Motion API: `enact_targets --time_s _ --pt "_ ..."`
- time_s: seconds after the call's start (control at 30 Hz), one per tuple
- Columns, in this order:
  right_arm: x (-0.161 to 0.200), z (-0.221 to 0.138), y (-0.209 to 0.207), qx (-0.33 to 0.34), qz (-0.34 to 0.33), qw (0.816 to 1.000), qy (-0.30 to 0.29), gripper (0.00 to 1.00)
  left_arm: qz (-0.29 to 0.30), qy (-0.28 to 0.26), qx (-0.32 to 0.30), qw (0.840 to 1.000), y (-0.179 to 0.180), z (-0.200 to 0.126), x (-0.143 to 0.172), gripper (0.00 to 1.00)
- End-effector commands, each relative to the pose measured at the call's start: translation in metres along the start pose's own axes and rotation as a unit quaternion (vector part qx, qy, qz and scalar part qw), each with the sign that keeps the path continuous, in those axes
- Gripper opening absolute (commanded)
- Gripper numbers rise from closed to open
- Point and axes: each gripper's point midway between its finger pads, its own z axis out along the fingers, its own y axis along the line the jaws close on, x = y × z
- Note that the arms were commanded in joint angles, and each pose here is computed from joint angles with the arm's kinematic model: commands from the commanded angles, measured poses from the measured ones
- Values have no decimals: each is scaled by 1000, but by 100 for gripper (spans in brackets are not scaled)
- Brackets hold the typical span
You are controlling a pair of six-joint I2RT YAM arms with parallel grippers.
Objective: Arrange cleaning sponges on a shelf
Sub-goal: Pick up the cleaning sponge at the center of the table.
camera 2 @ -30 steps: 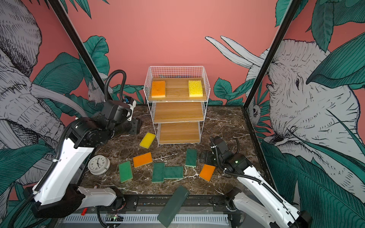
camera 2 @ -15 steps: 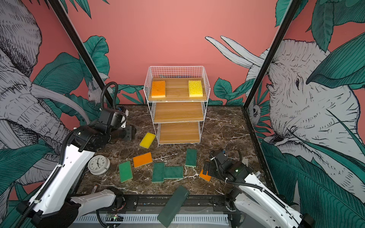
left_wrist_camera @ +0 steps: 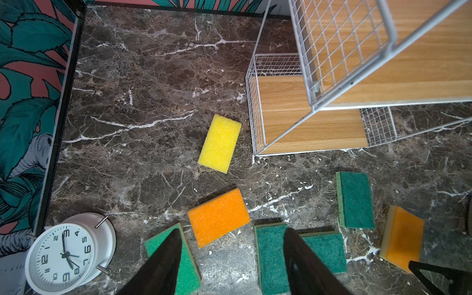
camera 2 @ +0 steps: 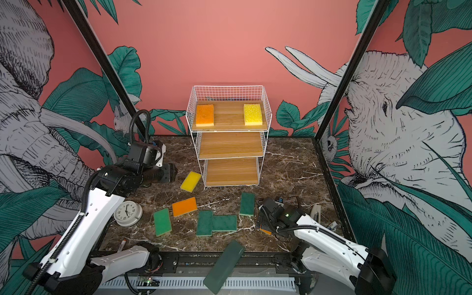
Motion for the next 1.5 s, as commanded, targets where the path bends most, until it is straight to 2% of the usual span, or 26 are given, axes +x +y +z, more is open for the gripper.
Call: enact_targets --time_s 0.0,0.3,0.5,0.77,1.23,1.47 --pt "-8 -2 14 -16 19 1000 -11 99 -10 -3 15 1000 0 -1 3 65" --pt "-43 -15 59 -32 -17 998 -47 99 -16 7 18 1000 2 8 13 65" --pt "-43 5 93 -46 -43 998 -17 99 -20 2 17 1000 7 7 13 65" --pt "-38 30 116 -38 -91 995 24 99 -25 1 10 1000 16 2 14 65" --pt "-27 57 118 -8 -106 992 64 99 -33 -1 17 999 16 4 11 65" --pt "-31 60 114 4 -110 992 60 99 -33 -4 18 999 16 3 9 64"
